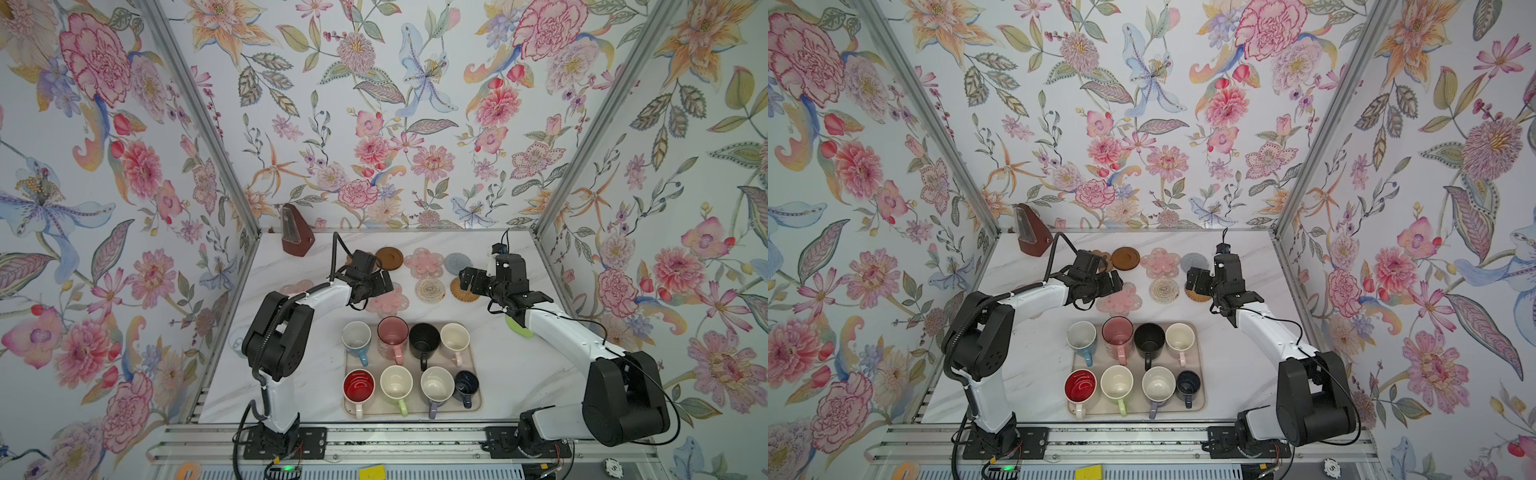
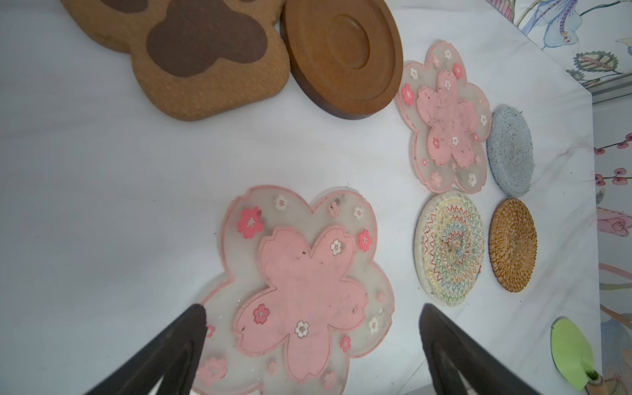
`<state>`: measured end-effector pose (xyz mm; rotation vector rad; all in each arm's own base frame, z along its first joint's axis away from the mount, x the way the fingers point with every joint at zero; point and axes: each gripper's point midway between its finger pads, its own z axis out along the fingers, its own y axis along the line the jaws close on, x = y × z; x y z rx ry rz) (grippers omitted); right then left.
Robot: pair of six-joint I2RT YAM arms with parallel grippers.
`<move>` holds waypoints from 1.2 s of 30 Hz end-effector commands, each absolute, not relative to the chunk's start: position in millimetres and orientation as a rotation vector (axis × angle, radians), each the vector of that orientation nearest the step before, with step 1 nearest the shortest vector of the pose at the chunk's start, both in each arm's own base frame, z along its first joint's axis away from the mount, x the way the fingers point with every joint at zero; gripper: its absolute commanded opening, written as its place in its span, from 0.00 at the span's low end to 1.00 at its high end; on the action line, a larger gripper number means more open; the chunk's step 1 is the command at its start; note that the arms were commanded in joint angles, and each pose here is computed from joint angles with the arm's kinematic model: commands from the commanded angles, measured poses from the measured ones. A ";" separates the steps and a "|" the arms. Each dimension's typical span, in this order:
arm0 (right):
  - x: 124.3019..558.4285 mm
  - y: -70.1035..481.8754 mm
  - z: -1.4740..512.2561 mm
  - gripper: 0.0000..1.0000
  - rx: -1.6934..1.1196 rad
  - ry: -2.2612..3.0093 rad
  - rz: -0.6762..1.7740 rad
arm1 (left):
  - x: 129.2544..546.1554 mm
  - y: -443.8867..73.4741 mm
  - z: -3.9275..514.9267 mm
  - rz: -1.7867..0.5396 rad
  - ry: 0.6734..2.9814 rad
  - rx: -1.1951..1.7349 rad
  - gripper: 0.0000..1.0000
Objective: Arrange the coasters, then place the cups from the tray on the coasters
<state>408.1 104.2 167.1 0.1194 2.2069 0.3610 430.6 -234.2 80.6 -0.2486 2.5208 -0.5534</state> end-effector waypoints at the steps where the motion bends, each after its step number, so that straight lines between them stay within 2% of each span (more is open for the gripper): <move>1: 408.8 105.8 170.2 0.99 0.120 2.194 0.385 | 417.3 -217.2 77.0 -0.441 2.558 -0.234 0.99; 10: 405.8 105.3 170.9 0.99 0.122 2.193 0.386 | 404.5 -213.3 57.6 -0.442 2.597 -0.269 0.99; 36: 400.2 98.7 170.1 0.99 0.136 2.190 0.374 | 411.3 -241.9 32.6 -0.550 2.648 -0.256 0.99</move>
